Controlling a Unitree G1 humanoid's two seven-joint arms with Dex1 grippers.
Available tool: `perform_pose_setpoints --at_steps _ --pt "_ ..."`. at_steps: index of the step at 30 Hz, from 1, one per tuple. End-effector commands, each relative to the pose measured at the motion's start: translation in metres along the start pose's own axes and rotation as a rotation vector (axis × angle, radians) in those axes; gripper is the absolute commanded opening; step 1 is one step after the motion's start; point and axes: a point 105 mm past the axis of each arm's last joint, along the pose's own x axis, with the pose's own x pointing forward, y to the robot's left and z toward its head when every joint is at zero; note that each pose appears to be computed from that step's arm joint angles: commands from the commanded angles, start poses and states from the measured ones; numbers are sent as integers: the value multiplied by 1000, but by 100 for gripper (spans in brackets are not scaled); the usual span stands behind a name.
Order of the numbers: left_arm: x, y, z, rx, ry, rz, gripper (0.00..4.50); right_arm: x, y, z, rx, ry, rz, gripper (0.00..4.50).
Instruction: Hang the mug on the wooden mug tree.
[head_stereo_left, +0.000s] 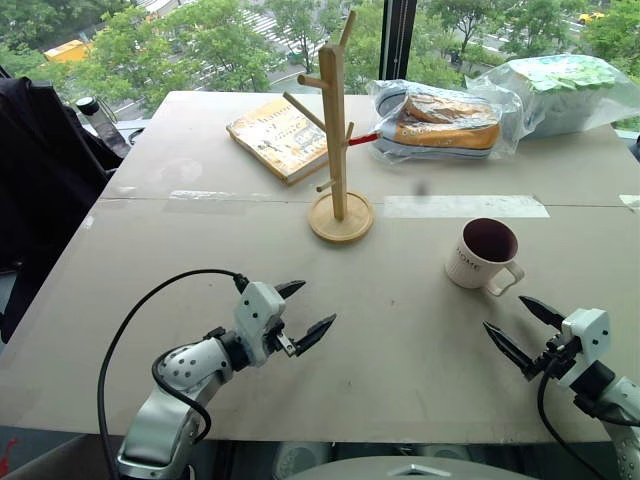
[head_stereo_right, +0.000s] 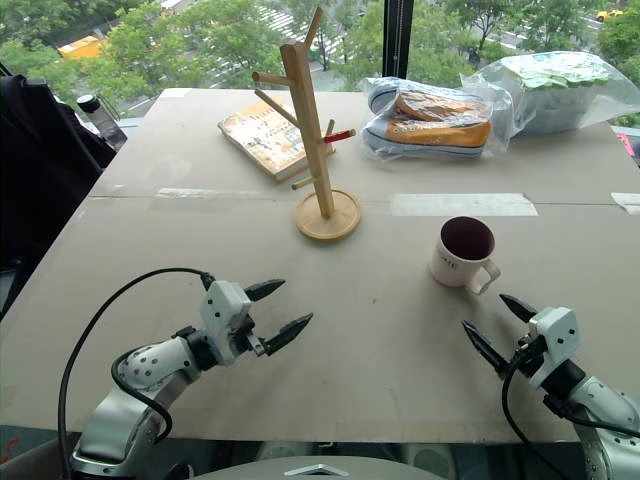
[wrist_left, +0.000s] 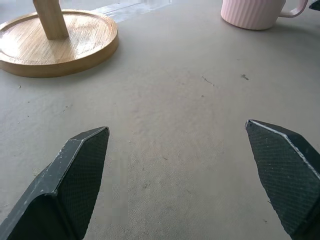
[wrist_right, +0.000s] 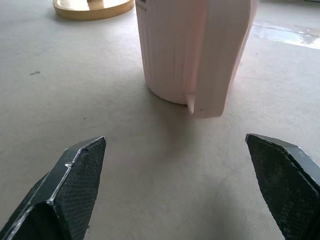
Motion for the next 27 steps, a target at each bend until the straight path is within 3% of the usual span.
perform_pose_setpoints --at_steps 1,9,18,21,27 --pt "6 1 18 67 -41 -34 450 5 0 13 -48 -40 -69 442" --pt "11 -7 53 128 -43 -300 450 19 -3 17 1 -107 -345 442" --pt "12 -21 90 177 -55 -470 450 34 5 17 32 -146 -453 442" --pt "15 -28 95 188 -76 -485 450 36 2 17 32 -163 -497 358" --pt "14 -29 95 201 -78 -477 450 36 0 17 22 -165 -511 87"
